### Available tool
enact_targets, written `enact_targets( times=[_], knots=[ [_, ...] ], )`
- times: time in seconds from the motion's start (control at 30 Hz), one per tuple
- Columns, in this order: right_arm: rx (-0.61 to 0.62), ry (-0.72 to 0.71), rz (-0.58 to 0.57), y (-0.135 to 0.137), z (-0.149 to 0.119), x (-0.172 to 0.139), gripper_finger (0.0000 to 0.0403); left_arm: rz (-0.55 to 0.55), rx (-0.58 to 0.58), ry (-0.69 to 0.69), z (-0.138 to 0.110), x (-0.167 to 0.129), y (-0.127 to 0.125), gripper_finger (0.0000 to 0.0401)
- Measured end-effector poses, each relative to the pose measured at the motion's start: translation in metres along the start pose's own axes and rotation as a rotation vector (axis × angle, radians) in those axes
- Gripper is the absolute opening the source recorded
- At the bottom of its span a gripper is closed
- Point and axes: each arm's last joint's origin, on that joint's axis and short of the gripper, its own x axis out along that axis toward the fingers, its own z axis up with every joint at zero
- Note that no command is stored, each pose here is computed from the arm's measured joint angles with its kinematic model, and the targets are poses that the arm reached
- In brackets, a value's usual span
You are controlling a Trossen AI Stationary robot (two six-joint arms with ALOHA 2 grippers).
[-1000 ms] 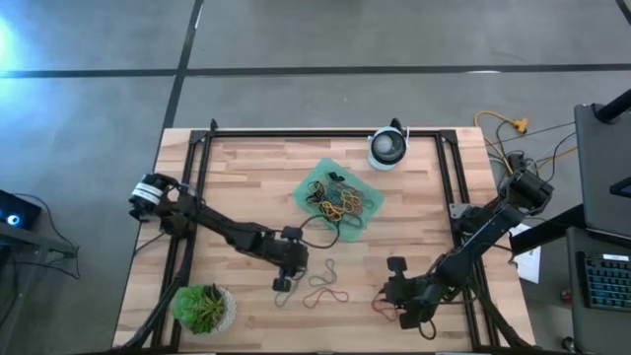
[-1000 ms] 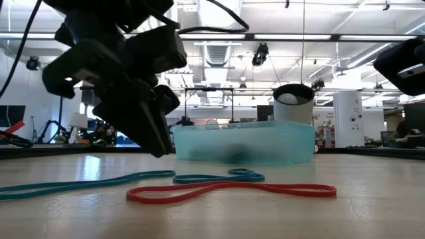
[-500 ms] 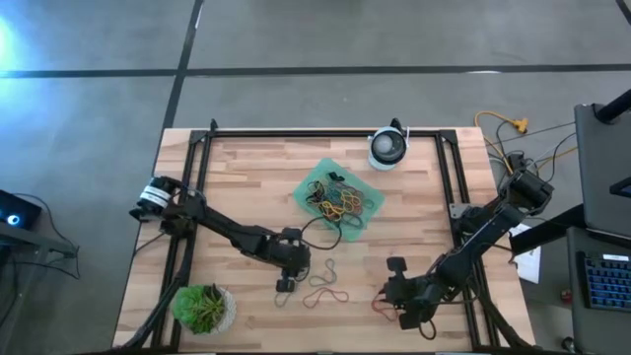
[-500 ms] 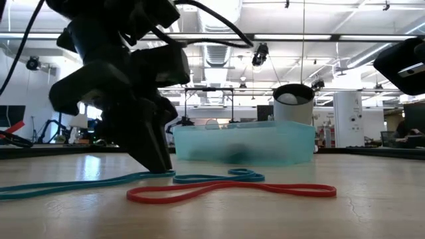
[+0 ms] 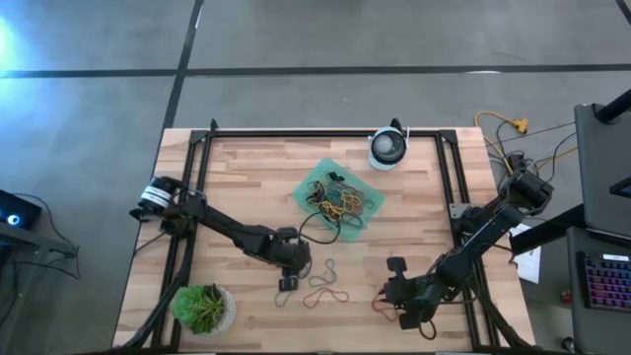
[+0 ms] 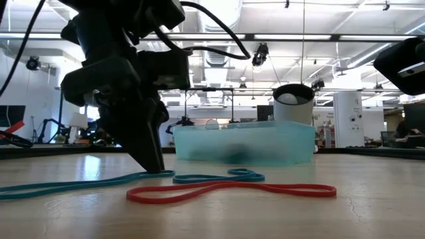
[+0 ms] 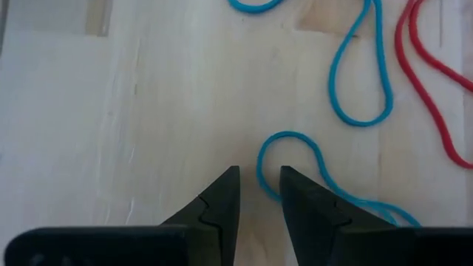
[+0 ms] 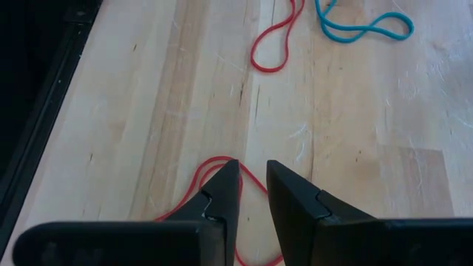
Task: Pick and place rubber bands into bin
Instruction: Put the blue rubber band into the blue bin
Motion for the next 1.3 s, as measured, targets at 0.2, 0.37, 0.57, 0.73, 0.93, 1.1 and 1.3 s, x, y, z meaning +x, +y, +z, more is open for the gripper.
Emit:
enact_targets(
  times=[0.2,0.37,0.57,0.73,0.93,1.1,1.3],
  knots=[
    [0.0,0.0,0.0,0.0,0.0,0.0,0.0064,0.021,-0.045,0.057,-0.006,0.001,0.003,0.0083],
    [0.0,0.0,0.0,0.0,0.0,0.0,0.0065,0.014,-0.034,0.079,-0.009,0.001,0.004,0.0048],
    [-0.001,-0.002,-0.004,0.0,0.0,0.0,0.0063,0.005,0.059,0.088,-0.01,0.001,0.004,0.0006],
    [-0.001,-0.002,-0.004,0.0,0.0,0.0,0.0059,0.023,0.13,0.082,-0.01,0.002,0.004,0.0001],
    [-0.001,-0.003,-0.005,0.0,0.0,0.0,0.0059,0.024,0.241,0.048,-0.007,-0.001,0.002,0.0],
    [-0.002,-0.002,-0.006,0.0,0.0,0.0,0.0059,0.049,0.328,-0.042,-0.003,-0.017,-0.008,0.0],
    [-0.006,-0.001,-0.01,-0.001,0.0,0.0,0.0059,0.214,0.418,-0.203,0.005,-0.046,-0.021,0.0]
  ],
)
